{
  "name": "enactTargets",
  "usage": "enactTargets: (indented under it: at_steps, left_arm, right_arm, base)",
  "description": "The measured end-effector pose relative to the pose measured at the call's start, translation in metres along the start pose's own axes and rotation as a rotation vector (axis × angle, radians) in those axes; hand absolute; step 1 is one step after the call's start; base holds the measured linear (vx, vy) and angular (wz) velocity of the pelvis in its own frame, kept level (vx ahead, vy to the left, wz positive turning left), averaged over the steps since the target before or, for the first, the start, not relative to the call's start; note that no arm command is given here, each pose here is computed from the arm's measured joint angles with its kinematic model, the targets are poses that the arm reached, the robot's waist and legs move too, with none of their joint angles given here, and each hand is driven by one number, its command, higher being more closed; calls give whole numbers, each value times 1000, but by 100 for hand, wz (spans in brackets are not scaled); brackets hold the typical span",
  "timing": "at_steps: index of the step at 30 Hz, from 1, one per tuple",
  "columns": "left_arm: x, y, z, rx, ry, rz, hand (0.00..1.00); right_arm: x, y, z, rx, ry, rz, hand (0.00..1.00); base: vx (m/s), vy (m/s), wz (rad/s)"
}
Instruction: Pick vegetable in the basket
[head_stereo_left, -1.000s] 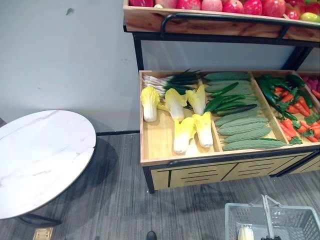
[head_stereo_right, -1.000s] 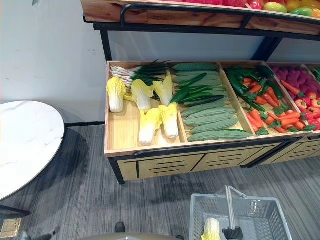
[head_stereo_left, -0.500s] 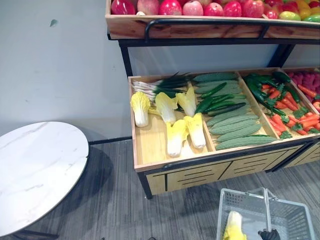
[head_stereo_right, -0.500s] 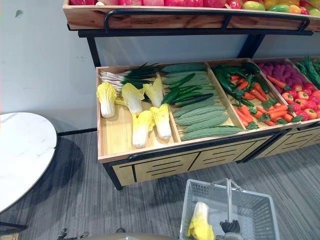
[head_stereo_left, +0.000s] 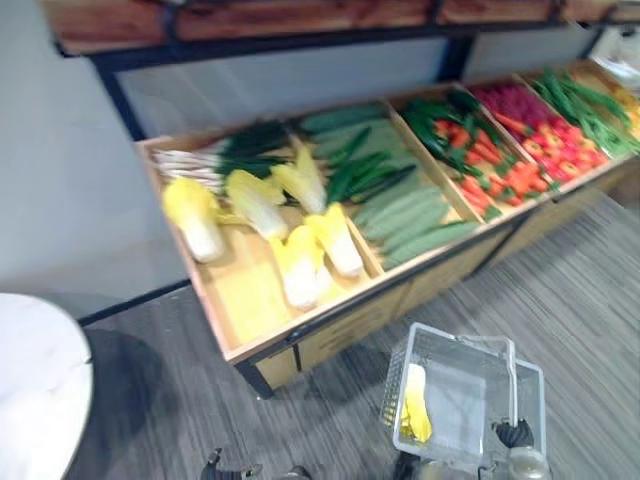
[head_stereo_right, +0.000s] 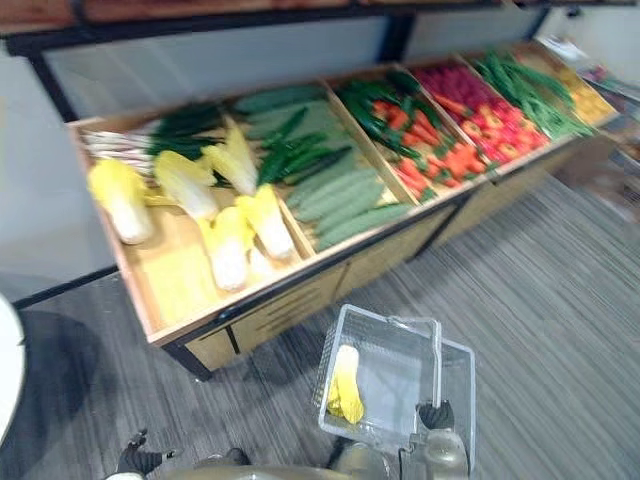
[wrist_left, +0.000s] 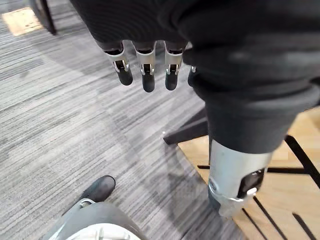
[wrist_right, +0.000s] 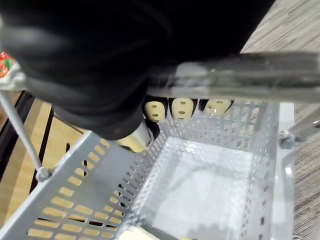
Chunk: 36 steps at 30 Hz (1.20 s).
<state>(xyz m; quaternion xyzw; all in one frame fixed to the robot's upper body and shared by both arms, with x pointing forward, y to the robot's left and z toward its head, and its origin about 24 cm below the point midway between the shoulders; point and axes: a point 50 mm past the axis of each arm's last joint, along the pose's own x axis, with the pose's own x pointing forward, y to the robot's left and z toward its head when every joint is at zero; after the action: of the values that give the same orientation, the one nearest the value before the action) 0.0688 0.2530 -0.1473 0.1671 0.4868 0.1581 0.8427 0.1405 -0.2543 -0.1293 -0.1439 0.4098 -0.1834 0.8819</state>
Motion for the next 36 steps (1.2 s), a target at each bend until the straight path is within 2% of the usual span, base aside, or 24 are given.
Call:
enactTargets:
  at_steps: [8, 12, 20, 28, 35, 36]
  left_arm:
    - [3, -2, 10, -38, -18, 9, 0]
    - [3, -31, 26, -78, -38, -58, 0]
    - [1, -38, 27, -26, -55, -71, 0]
    - [-10, -45, 3, -7, -4, -90, 0]
    - [-7, -35, 4, 32, -14, -74, 0]
    - [-12, -29, -15, 66, 32, -83, 0]
  right_arm:
    - [5, 8, 5, -34, 24, 38, 100]
    - [3, -13, -11, -57, 64, -30, 100]
    - [0, -11, -11, -117, 32, -12, 100]
    - [-1, -12, -13, -119, 32, -6, 100]
    - [-10, -9, -30, 40, 82, -22, 100]
    - [-16, 5, -43, 130, 141, 27, 100]
  base:
    - [22, -145, -157]
    - [17, -223, -75]
    - [-74, -75, -76]
    - [27, 151, -76]
    - [175, 196, 4]
    - [32, 24, -1]
